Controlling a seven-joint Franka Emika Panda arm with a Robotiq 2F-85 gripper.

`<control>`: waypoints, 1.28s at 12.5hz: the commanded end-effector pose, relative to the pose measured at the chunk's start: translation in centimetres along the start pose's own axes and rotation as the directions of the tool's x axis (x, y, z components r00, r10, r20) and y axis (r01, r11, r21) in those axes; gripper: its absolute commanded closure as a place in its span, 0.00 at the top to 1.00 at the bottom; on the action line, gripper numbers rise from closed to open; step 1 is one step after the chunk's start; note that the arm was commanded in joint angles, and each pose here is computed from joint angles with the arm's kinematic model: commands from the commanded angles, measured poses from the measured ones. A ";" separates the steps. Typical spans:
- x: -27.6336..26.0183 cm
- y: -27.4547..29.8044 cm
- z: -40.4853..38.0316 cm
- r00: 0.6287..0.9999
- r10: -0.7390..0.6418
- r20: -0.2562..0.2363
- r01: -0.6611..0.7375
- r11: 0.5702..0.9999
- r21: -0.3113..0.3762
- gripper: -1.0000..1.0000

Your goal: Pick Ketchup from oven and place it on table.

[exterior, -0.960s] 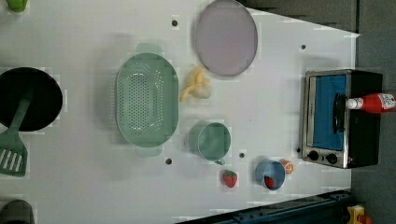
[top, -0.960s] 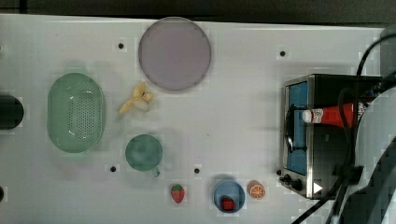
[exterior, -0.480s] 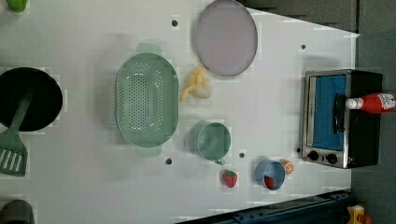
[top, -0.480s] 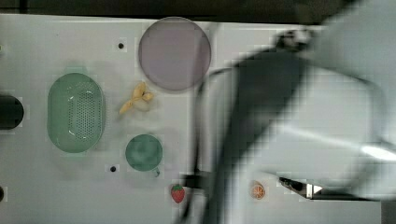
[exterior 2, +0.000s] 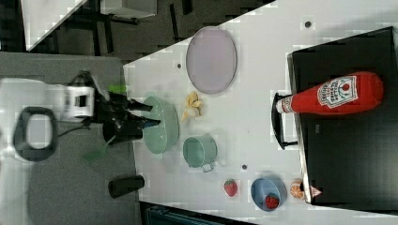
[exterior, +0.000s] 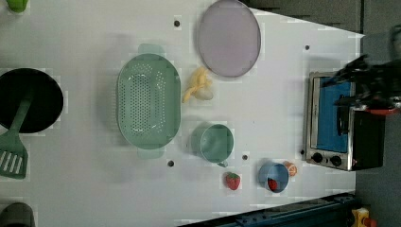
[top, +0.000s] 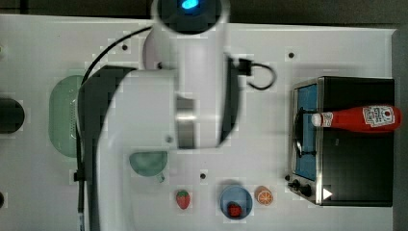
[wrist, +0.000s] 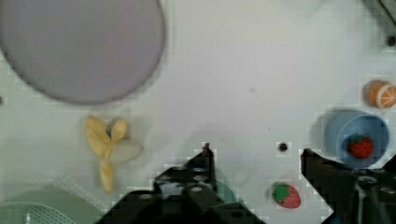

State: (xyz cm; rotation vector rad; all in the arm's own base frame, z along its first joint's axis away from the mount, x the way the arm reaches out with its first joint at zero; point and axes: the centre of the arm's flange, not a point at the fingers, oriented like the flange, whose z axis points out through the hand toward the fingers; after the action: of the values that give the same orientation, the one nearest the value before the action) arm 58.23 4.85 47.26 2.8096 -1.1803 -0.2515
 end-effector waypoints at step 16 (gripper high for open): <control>3.7 4.4 25.2 0.990 0.121 -0.076 -0.118 0.992 0.044 1.00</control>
State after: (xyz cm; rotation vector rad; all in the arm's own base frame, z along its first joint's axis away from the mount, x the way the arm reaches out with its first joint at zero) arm 51.22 -2.27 18.62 2.6851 -1.2917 -0.2494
